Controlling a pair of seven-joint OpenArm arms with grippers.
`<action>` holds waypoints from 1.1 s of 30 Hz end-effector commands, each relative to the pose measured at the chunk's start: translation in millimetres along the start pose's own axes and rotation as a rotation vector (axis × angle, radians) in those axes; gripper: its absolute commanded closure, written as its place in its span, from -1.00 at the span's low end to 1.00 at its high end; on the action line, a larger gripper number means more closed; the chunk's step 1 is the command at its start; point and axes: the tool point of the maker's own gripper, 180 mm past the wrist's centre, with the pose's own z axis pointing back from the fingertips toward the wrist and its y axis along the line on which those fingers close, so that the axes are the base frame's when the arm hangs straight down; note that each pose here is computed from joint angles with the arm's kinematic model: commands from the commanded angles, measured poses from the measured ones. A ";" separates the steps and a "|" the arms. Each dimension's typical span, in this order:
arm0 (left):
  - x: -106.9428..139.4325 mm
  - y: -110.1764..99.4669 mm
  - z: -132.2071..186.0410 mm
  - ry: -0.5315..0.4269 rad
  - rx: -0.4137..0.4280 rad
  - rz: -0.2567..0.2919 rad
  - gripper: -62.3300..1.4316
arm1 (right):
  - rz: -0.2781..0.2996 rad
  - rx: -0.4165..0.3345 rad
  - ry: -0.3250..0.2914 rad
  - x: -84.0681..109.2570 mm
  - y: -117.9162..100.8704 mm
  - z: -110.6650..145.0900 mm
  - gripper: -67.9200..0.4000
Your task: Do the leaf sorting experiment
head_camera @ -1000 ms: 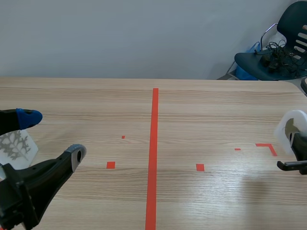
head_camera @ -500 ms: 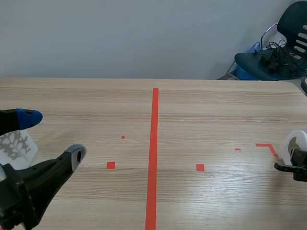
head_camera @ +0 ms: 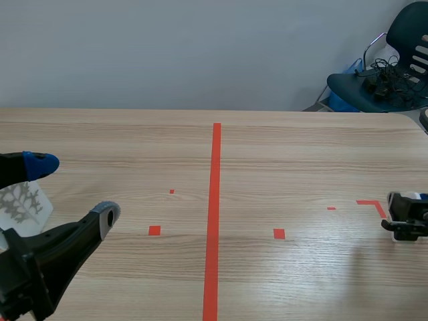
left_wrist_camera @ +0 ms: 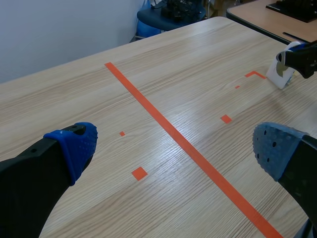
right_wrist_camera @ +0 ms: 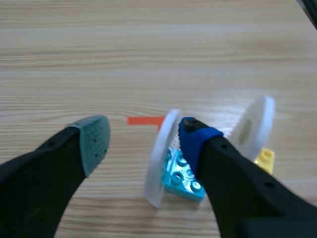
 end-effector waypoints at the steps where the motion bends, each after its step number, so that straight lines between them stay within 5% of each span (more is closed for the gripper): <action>1: 6.6 1.6 -0.2 -0.027 0.004 -0.001 -1.00 | 0.061 0.021 -0.116 49.7 -5.1 -0.5 -0.10; 7: 6.6 1.3 -0.2 -0.027 0.003 -0.001 -1.00 | 0.210 0.127 -0.174 122.8 29.9 12.5 -0.55; 11: 6.7 1.3 -0.2 -0.027 0.003 -0.001 -1.00 | 0.277 0.223 -0.170 150.8 65.3 31.2 -0.95; 13: 6.7 1.3 -0.2 -0.027 0.003 -0.001 -1.00 | 0.305 0.282 -0.180 157.0 86.3 46.8 -1.00; 17: 6.7 1.3 -0.2 -0.027 0.003 -0.001 -1.00 | 0.333 0.388 -0.133 145.0 120.6 78.5 -1.00; 24: 6.7 1.3 -0.2 -0.027 0.003 0.000 -1.00 | 0.237 0.444 0.000 106.1 132.0 105.9 -1.00; 33: 6.6 1.2 -0.2 -0.027 0.003 0.000 -1.00 | 0.233 0.443 -0.007 107.8 132.2 105.5 -1.00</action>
